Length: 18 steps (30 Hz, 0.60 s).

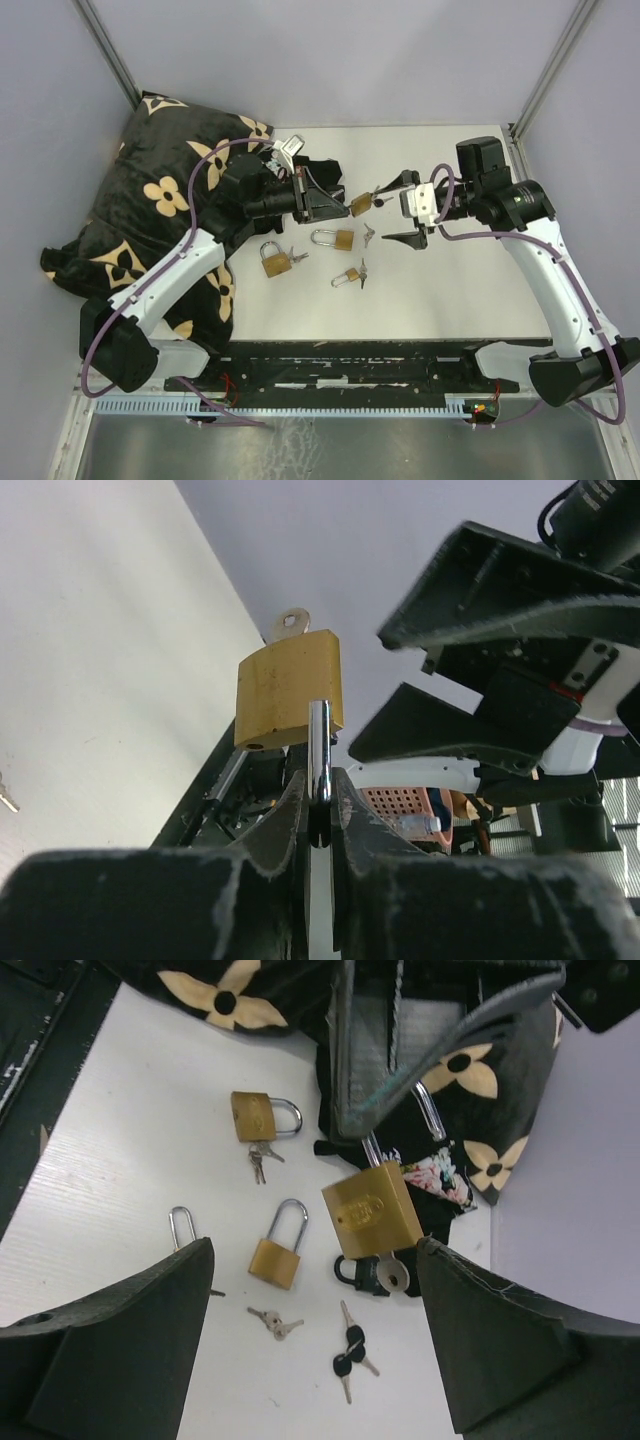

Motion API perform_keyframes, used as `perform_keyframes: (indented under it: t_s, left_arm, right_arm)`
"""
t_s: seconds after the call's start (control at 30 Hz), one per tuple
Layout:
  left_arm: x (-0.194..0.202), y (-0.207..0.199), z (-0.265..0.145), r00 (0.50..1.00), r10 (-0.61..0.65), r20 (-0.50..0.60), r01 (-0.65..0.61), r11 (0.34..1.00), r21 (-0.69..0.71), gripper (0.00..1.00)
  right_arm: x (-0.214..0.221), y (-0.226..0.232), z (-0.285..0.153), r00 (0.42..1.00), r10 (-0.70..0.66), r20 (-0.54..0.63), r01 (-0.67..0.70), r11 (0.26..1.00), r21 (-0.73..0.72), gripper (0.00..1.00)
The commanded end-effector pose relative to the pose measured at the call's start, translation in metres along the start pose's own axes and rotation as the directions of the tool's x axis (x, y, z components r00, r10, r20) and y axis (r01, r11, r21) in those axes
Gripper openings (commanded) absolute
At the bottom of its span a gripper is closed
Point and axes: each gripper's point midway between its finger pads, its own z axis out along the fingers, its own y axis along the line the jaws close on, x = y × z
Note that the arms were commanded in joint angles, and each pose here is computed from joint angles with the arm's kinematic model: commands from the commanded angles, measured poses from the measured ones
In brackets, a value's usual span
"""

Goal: Lock with the key
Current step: Lock the lock.

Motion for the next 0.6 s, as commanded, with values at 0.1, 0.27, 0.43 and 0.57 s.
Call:
perform_keyframes:
  t_s: [0.1,0.27,0.43,0.57]
  left_arm:
    - [0.016,-0.033,-0.008,0.996,-0.013,-0.089,0.023,0.994,0.11,0.03]
    - [0.024,-0.039,-0.009,0.992,-0.002,-0.123,0.019,0.991,0.135,0.03]
    - [0.03,-0.043,-0.01,0.988,0.008,-0.156,0.016,0.988,0.152,0.03]
    - [0.036,-0.042,-0.012,0.982,0.021,-0.187,0.007,0.989,0.15,0.03]
  right_arm:
    - [0.009,-0.026,-0.001,0.997,0.058,-0.053,-0.053,0.994,0.096,0.86]
    - [0.005,-0.029,0.009,0.996,0.081,-0.025,-0.079,0.994,0.076,0.88]
    - [0.009,-0.012,0.024,0.995,0.097,-0.024,-0.097,0.995,0.003,0.9]
    - [0.017,-0.01,0.028,0.993,0.111,-0.049,-0.111,0.994,-0.002,0.85]
